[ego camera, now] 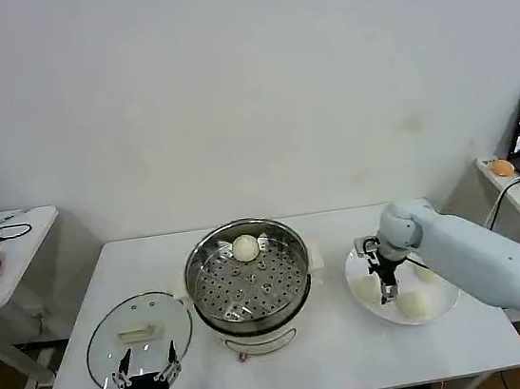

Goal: Take steamed baozi put them in steamer then cover it.

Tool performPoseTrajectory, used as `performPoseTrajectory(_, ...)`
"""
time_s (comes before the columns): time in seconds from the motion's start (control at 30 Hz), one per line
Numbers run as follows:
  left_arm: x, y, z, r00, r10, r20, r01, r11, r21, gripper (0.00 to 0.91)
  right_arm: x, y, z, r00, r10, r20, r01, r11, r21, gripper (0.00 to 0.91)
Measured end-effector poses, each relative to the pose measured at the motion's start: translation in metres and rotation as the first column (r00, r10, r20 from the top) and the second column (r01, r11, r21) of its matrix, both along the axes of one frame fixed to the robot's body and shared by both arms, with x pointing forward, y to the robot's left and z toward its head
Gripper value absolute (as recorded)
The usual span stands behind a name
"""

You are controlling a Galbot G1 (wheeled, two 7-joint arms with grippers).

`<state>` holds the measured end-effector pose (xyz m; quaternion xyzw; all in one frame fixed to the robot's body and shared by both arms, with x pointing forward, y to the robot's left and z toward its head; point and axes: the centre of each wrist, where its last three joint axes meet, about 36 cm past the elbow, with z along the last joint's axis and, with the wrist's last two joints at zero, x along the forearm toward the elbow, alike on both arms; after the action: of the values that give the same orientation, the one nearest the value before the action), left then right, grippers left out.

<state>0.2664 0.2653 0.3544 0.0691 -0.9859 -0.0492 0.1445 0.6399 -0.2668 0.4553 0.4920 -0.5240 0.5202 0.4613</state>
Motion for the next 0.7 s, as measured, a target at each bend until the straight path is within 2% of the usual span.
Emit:
performPoseTrajectory(0.17,-0.0009,0.0002,-0.0005,1.0,0.002,-0.002,-0.002,1.0,-0.001,0.907,0.0011,0.0018,-0.0017,1.0,-0.004,-0.002,0.004,1.0,0.005,0.887)
performPoseTrajectory(0.2,-0.0009,0.0003,-0.0007,1.0,0.002,-0.002,-0.002,1.0,-0.001,0.907,0.0012,0.0017,-0.0019,1.0,-0.004,-0.001,0.004,1.0,0.005,0.826)
performPoseTrajectory(0.27,-0.0012,0.0006,-0.0013,1.0,0.003,-0.004,-0.003,1.0,-0.001,0.907,0.0013,0.0015,-0.002,1.0,-0.006,-0.001,0.006,1.0,0.007,0.766)
performPoseTrajectory(0.3,-0.0012,0.0006,-0.0017,1.0,0.003,-0.005,-0.003,1.0,-0.001,0.907,0.0014,0.0015,-0.002,1.0,-0.007,-0.002,0.007,1.0,0.008,0.685)
performPoseTrajectory(0.33,-0.0013,0.0006,-0.002,1.0,0.004,-0.006,-0.004,1.0,-0.001,0.907,0.0014,0.0014,-0.002,1.0,-0.008,-0.002,0.008,1.0,0.009,0.645)
performPoseTrajectory(0.7,-0.0016,-0.0008,-0.0024,1.0,0.002,-0.007,-0.002,1.0,-0.004,0.907,0.002,-0.0052,0.0039,1.0,-0.028,0.006,0.028,0.999,0.024,0.625)
